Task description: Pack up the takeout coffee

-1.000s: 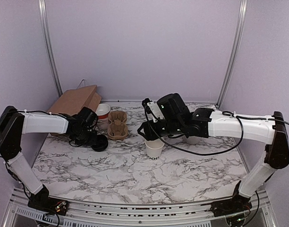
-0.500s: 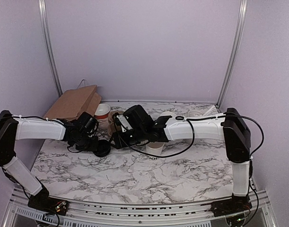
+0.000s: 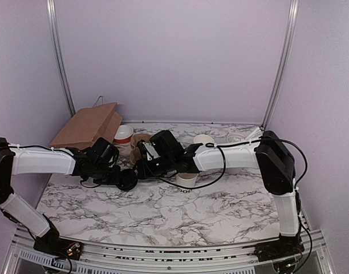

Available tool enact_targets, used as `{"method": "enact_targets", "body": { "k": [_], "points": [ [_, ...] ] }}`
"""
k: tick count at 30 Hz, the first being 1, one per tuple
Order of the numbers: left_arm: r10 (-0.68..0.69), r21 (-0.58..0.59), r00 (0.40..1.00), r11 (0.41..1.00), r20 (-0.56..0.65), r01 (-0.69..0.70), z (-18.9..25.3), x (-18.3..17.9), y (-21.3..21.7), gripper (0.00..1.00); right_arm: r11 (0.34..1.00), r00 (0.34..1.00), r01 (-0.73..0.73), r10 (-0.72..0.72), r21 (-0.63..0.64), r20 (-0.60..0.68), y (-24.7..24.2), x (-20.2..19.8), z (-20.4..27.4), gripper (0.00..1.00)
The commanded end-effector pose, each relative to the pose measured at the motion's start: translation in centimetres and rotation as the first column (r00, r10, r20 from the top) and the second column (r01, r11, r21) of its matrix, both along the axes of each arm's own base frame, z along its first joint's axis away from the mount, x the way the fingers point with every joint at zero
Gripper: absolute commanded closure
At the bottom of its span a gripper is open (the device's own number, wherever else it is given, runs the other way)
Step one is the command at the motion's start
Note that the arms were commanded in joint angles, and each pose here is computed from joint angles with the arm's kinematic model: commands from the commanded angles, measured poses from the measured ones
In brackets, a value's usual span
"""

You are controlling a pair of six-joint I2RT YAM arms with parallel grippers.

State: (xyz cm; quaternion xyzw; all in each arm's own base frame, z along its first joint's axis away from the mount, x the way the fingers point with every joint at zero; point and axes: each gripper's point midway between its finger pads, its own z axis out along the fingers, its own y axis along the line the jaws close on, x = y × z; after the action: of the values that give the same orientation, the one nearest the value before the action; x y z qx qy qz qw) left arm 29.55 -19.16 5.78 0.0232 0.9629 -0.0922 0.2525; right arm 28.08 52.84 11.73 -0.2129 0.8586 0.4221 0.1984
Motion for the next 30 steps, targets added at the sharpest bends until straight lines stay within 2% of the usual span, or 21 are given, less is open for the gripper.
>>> {"method": "enact_targets", "body": {
  "k": [1,30],
  "points": [
    [-0.012,-0.041,0.999,0.999,0.038,0.013,1.19,0.00,-0.66,1.00,0.998,1.000,0.006,-0.005,0.063,-0.017,1.26,0.72,0.96,0.59],
    [-0.034,-0.060,0.998,0.997,0.060,0.037,1.77,-0.11,-1.47,1.00,0.997,0.998,0.054,-0.052,0.050,-0.032,0.74,1.71,0.34,0.62]
  ]
}}
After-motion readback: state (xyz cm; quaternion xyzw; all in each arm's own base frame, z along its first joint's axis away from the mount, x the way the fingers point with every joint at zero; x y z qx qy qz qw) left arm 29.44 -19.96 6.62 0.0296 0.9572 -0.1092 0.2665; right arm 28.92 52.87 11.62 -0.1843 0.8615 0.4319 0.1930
